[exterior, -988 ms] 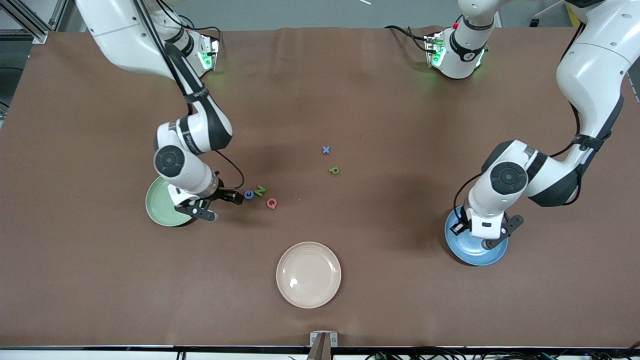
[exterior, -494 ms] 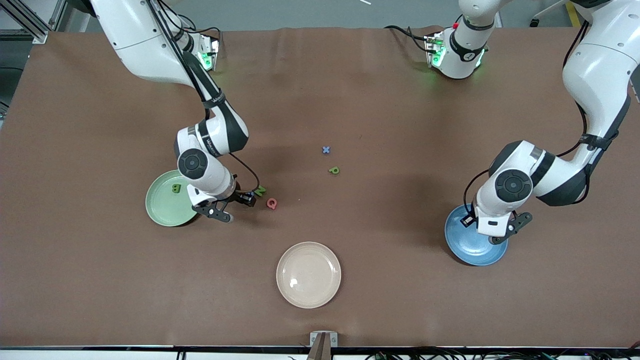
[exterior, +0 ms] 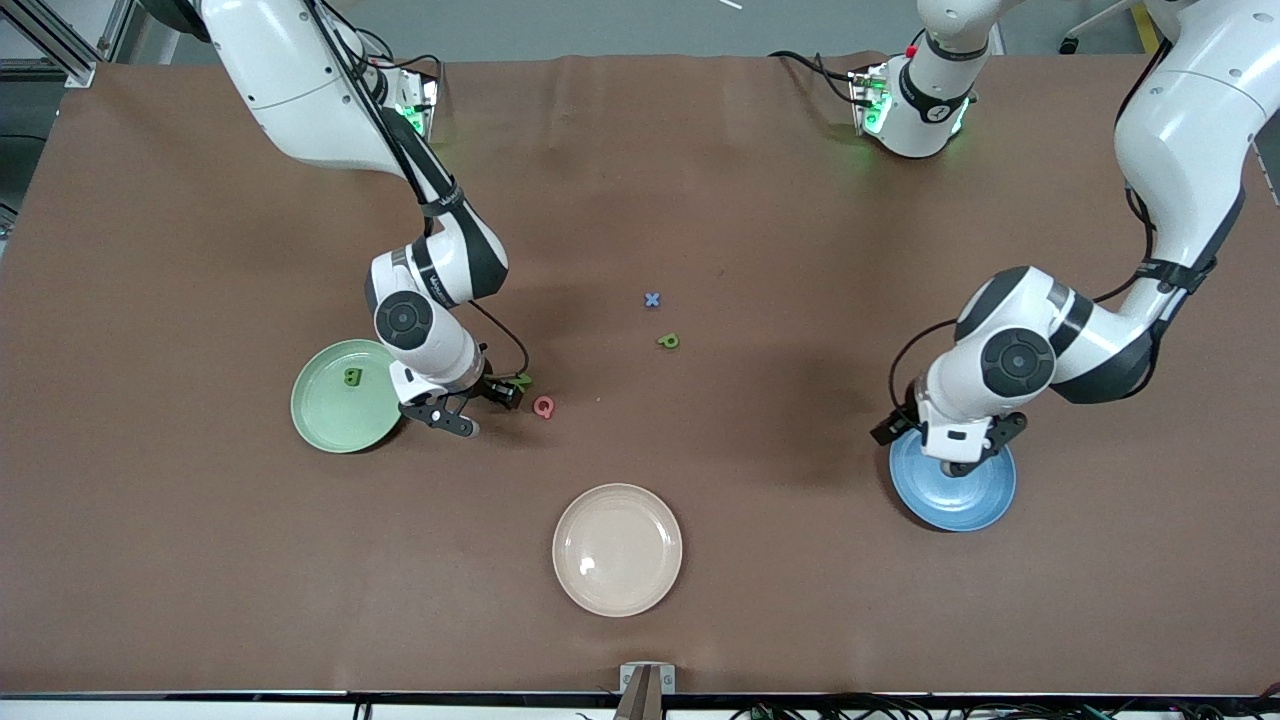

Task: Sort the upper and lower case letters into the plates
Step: 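Grasp the blue C with the right gripper while the left gripper grasps green p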

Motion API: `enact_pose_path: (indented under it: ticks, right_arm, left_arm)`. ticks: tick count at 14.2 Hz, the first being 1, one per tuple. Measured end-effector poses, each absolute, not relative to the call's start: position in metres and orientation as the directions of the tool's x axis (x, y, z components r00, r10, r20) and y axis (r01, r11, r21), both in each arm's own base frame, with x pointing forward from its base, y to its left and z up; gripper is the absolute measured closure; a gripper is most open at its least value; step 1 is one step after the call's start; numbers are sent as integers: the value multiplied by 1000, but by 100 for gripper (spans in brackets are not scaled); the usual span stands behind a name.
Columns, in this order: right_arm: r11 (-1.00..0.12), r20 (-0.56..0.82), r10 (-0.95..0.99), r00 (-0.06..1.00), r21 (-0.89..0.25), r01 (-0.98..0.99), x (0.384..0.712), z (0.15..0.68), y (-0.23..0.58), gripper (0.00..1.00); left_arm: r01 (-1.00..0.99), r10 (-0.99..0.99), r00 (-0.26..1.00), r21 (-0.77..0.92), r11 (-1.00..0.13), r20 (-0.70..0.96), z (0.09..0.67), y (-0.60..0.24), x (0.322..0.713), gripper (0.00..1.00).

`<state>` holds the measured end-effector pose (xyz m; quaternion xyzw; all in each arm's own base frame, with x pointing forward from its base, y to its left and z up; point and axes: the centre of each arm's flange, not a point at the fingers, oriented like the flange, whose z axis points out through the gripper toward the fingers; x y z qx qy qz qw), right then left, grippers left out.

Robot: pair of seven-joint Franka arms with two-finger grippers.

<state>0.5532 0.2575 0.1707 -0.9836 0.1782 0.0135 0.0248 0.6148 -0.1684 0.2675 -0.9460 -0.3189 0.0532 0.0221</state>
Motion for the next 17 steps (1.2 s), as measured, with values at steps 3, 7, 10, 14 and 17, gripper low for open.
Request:
enact_pose_path:
  ticks: [3,7,10,14,17]
  right_arm:
    - [-930,-39,-364,931,-40,-365,548,171,264,33]
    - [-930,-44,-364,930,-33,-366,534,173,282,39]
    - [-930,-44,-364,930,-31,-366,533,174,280,42]
    - [-930,-42,-364,930,-31,-365,533,174,280,44]
    - [-931,-41,-363,931,-31,-365,534,175,279,46]
  left_arm:
    - [631,635,766,-67,-773,-104,271,-239,592,0]
    - [630,630,770,-35,-776,-104,264,-336,549,2]
    - [680,678,730,-9,-733,-83,242,-396,516,7]
    - [714,715,698,-22,-699,-43,207,-441,479,11]
    - [727,727,686,-1,-686,-37,198,-463,460,19]
